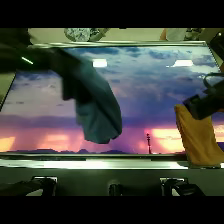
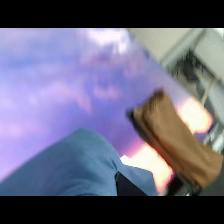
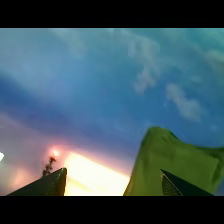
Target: Fold the shirts.
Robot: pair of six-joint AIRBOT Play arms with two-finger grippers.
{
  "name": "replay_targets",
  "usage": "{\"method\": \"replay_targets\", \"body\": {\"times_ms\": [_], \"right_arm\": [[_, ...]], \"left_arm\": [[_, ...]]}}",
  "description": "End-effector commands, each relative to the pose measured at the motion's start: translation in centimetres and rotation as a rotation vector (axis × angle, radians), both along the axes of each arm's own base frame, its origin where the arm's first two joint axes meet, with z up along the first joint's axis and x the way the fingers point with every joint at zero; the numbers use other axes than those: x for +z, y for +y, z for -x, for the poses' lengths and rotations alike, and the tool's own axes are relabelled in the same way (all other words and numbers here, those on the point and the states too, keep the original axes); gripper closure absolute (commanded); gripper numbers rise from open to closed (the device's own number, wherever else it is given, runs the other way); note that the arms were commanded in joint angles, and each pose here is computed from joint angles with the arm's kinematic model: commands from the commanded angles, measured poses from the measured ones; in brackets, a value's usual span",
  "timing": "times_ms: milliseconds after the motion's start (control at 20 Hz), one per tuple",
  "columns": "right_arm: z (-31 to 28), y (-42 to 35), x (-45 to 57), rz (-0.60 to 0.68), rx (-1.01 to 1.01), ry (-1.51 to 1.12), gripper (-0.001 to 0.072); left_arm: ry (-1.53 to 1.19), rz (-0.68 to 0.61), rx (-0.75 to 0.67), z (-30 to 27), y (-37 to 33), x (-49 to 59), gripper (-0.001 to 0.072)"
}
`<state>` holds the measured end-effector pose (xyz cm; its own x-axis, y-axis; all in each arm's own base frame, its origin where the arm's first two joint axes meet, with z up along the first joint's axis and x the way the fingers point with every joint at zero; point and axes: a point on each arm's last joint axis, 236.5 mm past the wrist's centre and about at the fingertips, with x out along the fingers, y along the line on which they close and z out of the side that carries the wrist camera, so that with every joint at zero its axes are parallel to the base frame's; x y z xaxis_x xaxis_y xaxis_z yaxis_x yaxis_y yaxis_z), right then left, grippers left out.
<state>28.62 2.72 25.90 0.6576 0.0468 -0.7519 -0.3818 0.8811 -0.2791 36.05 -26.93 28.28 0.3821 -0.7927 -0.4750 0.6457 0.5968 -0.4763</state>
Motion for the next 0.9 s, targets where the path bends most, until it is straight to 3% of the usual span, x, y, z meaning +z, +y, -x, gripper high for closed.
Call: {"method": "replay_targets", "body": {"times_ms": [0, 150, 200, 250, 300, 550, 700, 850], "right_arm": [[1.6, -2.2, -1.1, 0.099, -0.024, 0.08, 0.0047], [-0.1, -1.1, -3.8, 0.08, 0.001, 0.18, 0.0048], [-1.0, -0.3, -5.1, 0.062, 0.02, 0.223, 0.0048], [-1.7, 0.6, -6.3, 0.042, 0.042, 0.267, 0.0045], [-2.5, 1.7, -7.8, 0.022, 0.082, 0.316, 0.0043], [-4.1, 7.8, -14.3, -0.16, 0.258, 0.493, 0.0034], [-4.4, 11.2, -17.5, -0.301, 0.317, 0.52, 0.0005], [-4.0, 13.1, -20.6, -0.397, 0.323, 0.56, 0.0005]], "left_arm": [[0.241, -0.145, -0.052, 3.9, -6.4, -12.6, 0.0683], [0.432, -0.18, 0.021, 3.4, -8.4, -20.7, 0.0681], [0.479, -0.188, 0.038, 2.6, -8.3, -22.1, 0.06], [0.51, -0.187, 0.043, 1.7, -8.0, -22.5, 0.0247], [0.527, -0.185, 0.05, 0.5, -7.1, -22.1, 0.0028], [0.429, -0.31, 0.24, -6.8, 6.6, -16.9, 0.0034], [0.57, -0.409, 0.215, -4.4, 13.0, -19.9, 0.0043], [0.752, -0.435, 0.144, -0.2, 13.7, -26.0, 0.0045]]}}
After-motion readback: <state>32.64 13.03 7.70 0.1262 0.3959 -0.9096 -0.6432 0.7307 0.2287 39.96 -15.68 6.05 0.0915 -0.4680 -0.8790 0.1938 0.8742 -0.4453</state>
